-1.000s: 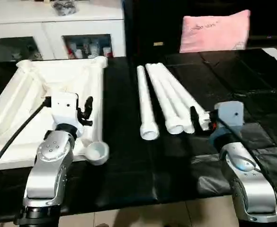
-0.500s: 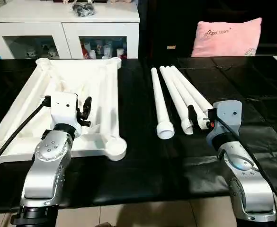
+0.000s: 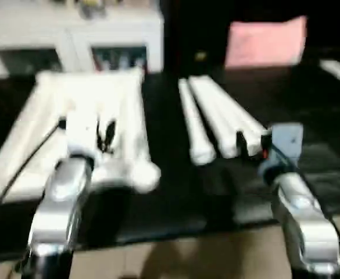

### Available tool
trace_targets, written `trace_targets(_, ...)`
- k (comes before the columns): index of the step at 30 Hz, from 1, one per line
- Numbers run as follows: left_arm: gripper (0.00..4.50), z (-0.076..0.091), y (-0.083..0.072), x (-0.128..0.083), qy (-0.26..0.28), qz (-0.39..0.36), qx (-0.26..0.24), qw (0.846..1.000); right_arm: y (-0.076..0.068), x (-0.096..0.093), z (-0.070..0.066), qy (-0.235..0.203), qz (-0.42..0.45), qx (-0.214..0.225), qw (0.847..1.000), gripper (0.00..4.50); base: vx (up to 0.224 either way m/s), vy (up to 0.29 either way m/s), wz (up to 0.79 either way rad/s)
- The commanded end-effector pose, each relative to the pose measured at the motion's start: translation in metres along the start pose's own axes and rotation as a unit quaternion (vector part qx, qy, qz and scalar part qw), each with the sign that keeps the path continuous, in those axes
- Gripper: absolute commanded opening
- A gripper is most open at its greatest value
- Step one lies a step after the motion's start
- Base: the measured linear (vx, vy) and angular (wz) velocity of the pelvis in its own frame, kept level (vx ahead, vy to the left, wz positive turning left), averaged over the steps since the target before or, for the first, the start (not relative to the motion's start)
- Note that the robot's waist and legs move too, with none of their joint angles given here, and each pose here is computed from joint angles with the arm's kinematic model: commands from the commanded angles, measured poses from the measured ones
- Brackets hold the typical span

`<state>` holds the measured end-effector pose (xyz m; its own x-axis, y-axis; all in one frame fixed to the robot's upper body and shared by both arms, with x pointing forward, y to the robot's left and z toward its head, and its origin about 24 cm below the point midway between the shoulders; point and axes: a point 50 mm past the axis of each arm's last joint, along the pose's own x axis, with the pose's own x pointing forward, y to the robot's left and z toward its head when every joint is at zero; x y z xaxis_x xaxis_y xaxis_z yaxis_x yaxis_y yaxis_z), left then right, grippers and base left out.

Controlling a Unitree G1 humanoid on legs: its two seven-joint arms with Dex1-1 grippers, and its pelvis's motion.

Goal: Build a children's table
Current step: Move to table

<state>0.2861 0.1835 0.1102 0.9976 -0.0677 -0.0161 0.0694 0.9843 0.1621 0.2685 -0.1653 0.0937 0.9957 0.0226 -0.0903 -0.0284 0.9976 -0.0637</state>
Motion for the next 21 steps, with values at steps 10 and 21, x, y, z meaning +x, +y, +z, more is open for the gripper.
trace_targets(10, 2.31, 0.0009, 0.0036, -0.0014, 0.002, 0.002, 0.004, 1.000, 0.0024, 0.0010, 0.0025, 0.003, 0.008, 0.011, 1.000, 4.50, -0.024, 0.109, 0.00)
trace_targets(21, 2.31, 0.0000, 0.0033, -0.0022, 0.002, 0.004, -0.003, 1.000, 0.0028, 0.0021, 0.0017, 0.005, 0.016, 0.011, 1.000, 4.50, -0.039, 0.081, -0.03)
